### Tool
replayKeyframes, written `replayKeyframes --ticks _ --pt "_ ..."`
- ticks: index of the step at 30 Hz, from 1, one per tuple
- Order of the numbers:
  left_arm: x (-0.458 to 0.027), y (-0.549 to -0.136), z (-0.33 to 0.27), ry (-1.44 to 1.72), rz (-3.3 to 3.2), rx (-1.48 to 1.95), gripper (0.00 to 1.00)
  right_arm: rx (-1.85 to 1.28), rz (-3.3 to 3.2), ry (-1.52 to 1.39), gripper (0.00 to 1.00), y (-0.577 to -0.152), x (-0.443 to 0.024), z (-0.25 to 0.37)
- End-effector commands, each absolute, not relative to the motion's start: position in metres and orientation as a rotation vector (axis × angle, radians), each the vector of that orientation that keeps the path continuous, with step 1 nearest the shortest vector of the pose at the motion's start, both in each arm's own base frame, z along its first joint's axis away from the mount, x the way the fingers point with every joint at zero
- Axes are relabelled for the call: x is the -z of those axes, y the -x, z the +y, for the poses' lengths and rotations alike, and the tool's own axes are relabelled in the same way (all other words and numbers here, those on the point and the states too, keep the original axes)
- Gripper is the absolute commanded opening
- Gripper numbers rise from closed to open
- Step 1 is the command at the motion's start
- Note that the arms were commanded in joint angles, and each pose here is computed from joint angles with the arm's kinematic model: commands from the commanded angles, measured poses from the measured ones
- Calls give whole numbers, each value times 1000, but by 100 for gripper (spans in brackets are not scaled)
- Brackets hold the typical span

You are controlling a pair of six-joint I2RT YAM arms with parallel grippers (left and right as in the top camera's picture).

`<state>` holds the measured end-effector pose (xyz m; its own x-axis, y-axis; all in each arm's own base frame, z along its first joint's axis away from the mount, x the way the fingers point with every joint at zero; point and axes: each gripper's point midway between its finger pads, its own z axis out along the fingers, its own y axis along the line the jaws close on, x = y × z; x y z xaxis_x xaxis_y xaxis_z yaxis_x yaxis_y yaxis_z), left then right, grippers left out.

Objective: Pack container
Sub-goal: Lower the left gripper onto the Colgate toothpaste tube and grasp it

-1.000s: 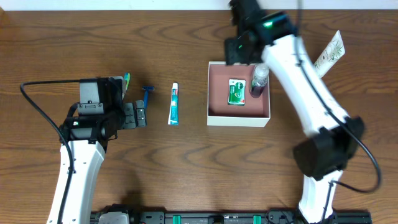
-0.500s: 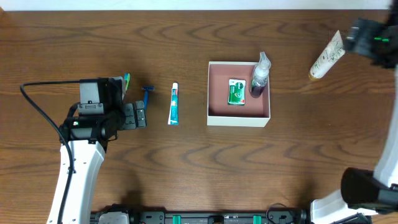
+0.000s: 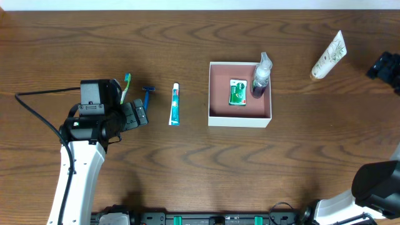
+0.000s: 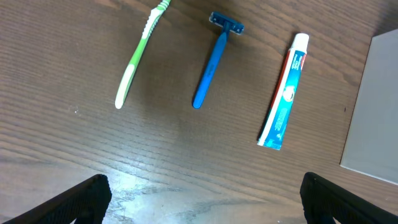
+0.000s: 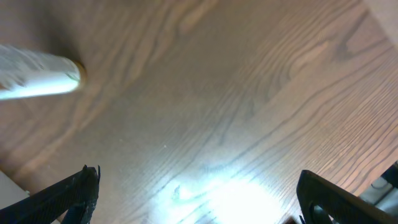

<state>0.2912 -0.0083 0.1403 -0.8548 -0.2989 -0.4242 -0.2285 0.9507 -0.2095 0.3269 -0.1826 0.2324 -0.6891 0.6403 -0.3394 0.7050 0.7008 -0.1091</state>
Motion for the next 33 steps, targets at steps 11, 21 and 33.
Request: replayKeyframes --ticks 11,21,33 --pt "-175 -309 -18 328 2571 183 98 333 2699 -1109 99 -316 -209 -179" --pt "-164 -319 -52 215 2689 18 98 333 2699 -1108 99 -316 -209 -179" --pt "-123 -352 -89 173 2805 -4 98 333 2699 -1108 99 -316 -209 -179"
